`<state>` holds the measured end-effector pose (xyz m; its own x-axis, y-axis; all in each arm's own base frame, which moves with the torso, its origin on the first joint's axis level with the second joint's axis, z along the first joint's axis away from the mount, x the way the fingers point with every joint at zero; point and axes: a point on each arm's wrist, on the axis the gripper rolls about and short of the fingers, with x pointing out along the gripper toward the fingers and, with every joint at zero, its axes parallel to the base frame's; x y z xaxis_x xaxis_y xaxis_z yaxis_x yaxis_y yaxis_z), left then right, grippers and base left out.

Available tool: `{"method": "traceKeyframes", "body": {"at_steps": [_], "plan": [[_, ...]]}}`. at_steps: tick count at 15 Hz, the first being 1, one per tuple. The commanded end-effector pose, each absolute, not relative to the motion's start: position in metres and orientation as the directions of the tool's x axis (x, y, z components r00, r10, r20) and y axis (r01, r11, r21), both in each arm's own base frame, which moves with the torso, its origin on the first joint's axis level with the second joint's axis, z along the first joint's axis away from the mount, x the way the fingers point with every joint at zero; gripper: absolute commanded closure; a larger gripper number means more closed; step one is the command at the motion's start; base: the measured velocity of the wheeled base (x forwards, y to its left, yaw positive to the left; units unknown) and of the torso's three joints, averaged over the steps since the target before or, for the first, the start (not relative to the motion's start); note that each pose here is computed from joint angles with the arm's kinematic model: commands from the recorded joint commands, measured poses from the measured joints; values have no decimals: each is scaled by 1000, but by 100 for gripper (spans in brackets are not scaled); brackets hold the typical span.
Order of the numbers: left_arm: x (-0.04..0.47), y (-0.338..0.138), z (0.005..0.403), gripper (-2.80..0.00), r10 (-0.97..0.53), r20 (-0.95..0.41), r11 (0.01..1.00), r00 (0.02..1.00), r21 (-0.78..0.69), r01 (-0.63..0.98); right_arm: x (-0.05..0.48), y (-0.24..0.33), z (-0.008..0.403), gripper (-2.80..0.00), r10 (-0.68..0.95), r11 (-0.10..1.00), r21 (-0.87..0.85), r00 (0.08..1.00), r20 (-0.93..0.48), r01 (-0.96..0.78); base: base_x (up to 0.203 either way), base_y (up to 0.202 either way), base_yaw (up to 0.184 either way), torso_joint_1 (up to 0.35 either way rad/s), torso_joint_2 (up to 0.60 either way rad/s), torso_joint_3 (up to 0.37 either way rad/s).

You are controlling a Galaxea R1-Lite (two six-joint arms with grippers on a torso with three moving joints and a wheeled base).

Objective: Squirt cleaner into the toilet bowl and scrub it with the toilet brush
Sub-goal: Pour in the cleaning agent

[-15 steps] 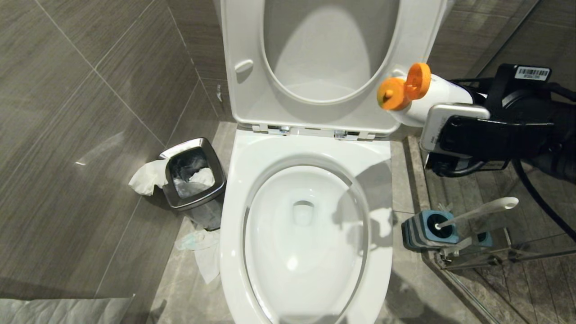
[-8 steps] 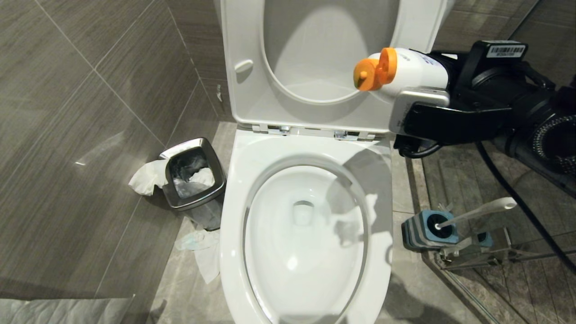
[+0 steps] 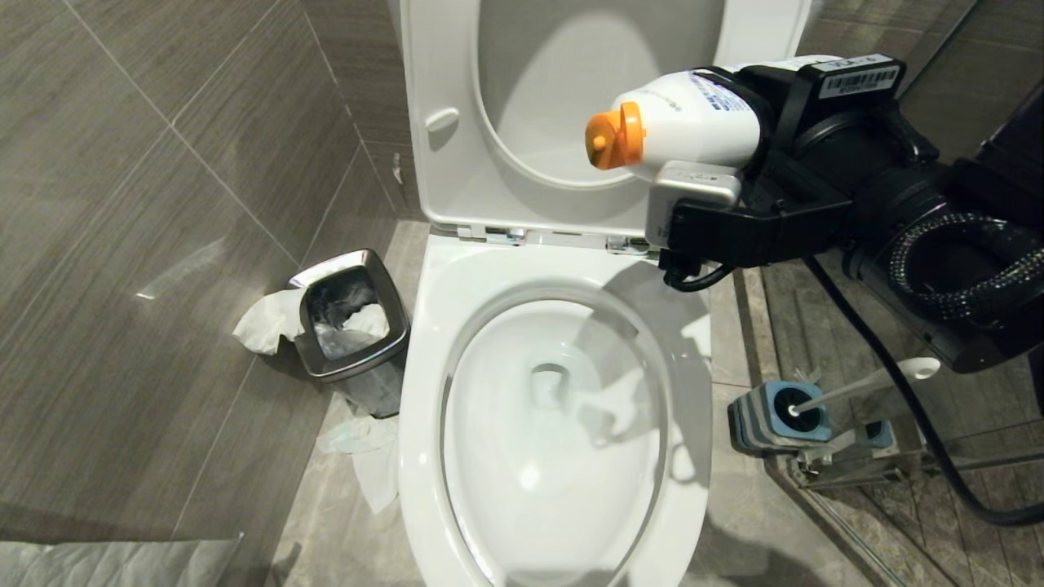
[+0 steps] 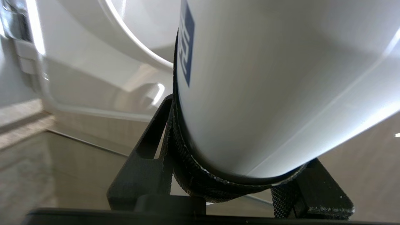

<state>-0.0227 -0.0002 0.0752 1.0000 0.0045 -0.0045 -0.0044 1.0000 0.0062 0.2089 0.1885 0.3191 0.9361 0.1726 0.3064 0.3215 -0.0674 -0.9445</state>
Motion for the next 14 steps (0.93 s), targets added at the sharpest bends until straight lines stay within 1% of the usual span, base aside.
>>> {"method": "traceKeyframes", "body": {"at_steps": [1,3,5,9,11,14], "plan": [[-23,0,75,0,5,-6,1000,1000,6,-5,199,184,322,0,164,-96,-939,936,313,331,0,0,0,0,0,0],[-23,0,75,0,5,-6,1000,1000,6,-5,188,180,322,0,145,-137,-937,942,303,322,0,0,0,0,0,0],[-22,0,75,0,5,-8,1000,1000,6,-5,176,178,320,0,117,-203,-930,951,287,306,0,0,0,0,0,0],[-22,0,75,0,5,-7,1000,1000,6,-5,174,180,306,0,121,-275,-921,961,251,275,0,0,0,0,0,0],[-23,0,75,0,5,-6,1000,1000,6,-5,174,179,304,0,88,-332,-908,967,239,254,0,0,0,0,0,0],[-22,0,75,0,5,-8,1000,1000,6,-5,174,178,304,0,59,-352,-905,971,232,238,0,0,0,0,0,0]]}}
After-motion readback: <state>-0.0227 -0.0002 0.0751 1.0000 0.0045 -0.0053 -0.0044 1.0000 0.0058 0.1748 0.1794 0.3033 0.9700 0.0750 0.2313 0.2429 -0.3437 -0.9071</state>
